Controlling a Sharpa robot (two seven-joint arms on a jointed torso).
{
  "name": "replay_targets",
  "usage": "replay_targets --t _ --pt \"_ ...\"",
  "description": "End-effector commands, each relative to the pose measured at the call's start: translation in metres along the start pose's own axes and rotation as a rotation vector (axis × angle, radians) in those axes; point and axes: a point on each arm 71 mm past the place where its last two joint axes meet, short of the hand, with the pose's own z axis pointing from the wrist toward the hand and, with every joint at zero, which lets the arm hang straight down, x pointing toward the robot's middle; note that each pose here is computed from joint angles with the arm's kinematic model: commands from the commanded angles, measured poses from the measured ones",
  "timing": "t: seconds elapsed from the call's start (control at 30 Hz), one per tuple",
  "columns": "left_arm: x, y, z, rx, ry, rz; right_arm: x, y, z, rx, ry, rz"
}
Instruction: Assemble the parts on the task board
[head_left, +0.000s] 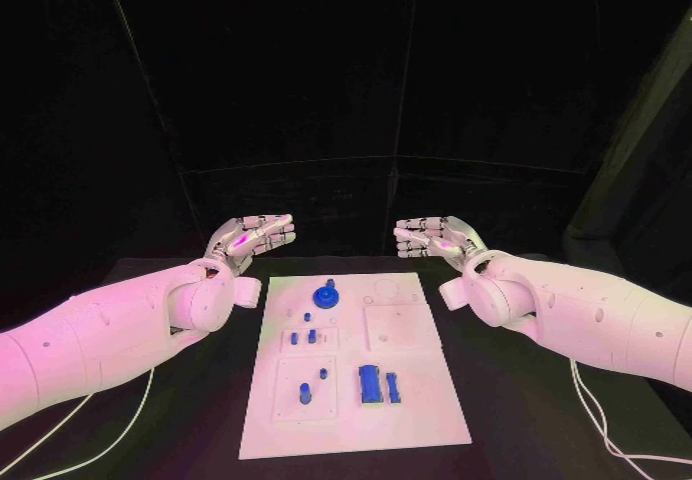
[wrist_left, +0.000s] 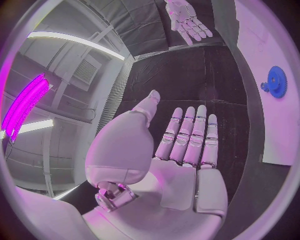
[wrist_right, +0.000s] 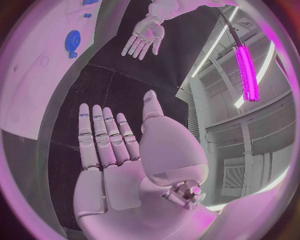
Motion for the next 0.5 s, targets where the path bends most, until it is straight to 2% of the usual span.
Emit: replay_targets --t 0.03,0.27,0.5 --pt "0.0014 -0.0003 -0.0015 0.001 0.0 0.004 -0.001 -0.001 -0.003 -0.001 -0.013 -0.001" --pt "0.0145 0.007 -0.0141 -0.001 -0.046 0.023 0.014 0.0 -0.016 -0.02 -0.081 0.063" --pt "0.0383 0.0142 -0.0402 0.004 -0.131 0.062 0.039 0.003 -0.042 -0.022 -0.197 0.152"
